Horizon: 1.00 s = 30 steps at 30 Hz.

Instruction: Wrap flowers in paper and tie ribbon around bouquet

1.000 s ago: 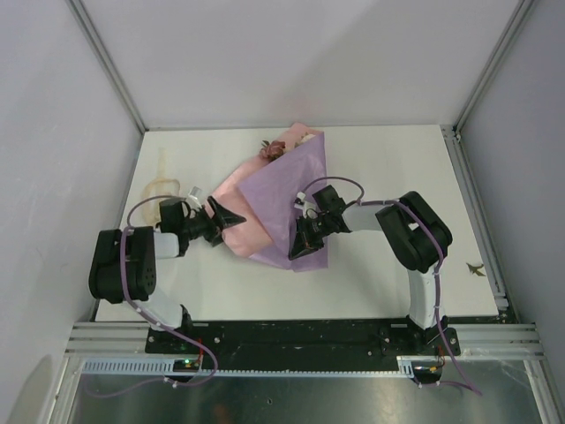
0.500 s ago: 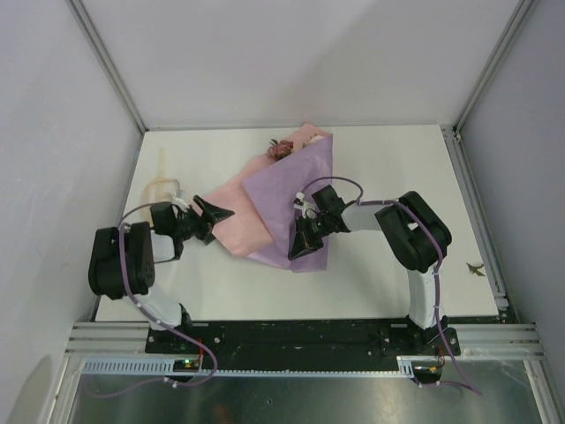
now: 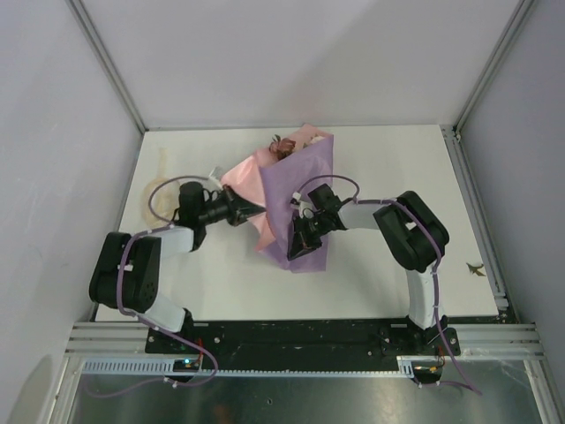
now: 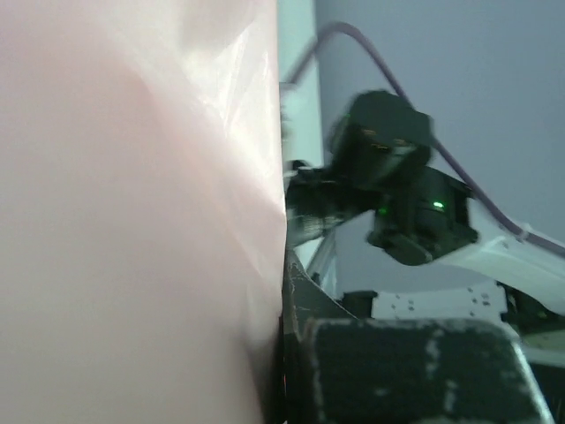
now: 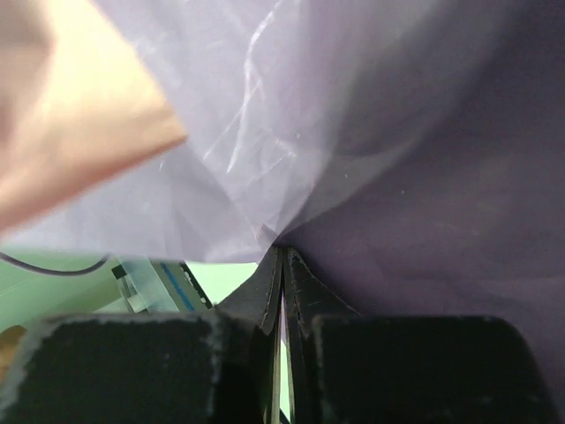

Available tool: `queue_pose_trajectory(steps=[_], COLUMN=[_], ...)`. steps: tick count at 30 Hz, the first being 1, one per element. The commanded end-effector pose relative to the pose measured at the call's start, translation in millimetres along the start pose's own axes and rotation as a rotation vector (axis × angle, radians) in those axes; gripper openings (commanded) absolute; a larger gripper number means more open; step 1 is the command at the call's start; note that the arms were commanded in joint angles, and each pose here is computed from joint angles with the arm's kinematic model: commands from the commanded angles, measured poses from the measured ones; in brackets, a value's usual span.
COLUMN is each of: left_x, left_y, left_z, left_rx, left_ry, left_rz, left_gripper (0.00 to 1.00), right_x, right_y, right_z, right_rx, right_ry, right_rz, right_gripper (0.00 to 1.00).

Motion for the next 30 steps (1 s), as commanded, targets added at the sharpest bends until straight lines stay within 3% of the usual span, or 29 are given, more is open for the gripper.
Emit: queue_pose_trajectory(steps=[1,8,20,24,30], left_x=[-62.1,-90.2,-68.6,-55.0,-36.6], left_y=[-25.7,-52.1,-12.4,-17.6,-14.4], left_z=[-9.0,-22.8,-63.3,-61.4,-56.7], left_rx=[0.117,0.206,0.264,0.267,0.256], left_ry=[-0.113,-0.169,-0.192,-0.191,-0.169], left_rz=[-0.154,-0.217,-0.214,-0.185,-0.149], left_gripper=[0.0,0.0,0.0,0.0,0.0], right_x=[-30.7,-23.2,-4.1,3.1,36.7], right_y=[-21.1,-34.4,-55.5,-52.5,-22.8], right_z=[-25.0,-36.1,-65.9,-58.7,-30.6], right_rx=[0.11,0.266,0.511,0.5,0.336], right_ry=[0.005,0.004,-0.084,-0.075,0.086], right_rz=[-0.193,-0.118,0.092,0.143,0.185], right_gripper=[0.02,0.0,0.0,0.0,0.18])
Point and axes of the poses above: each gripper's point midway between its finger pads, its own y axis back along the fingers, its own x axis along the line the jaws close on, z = x × y, the point moved 8 cm from there along y, back along the fingers, and after that the axes turned 4 degrees about y, right-handed, at the moved point
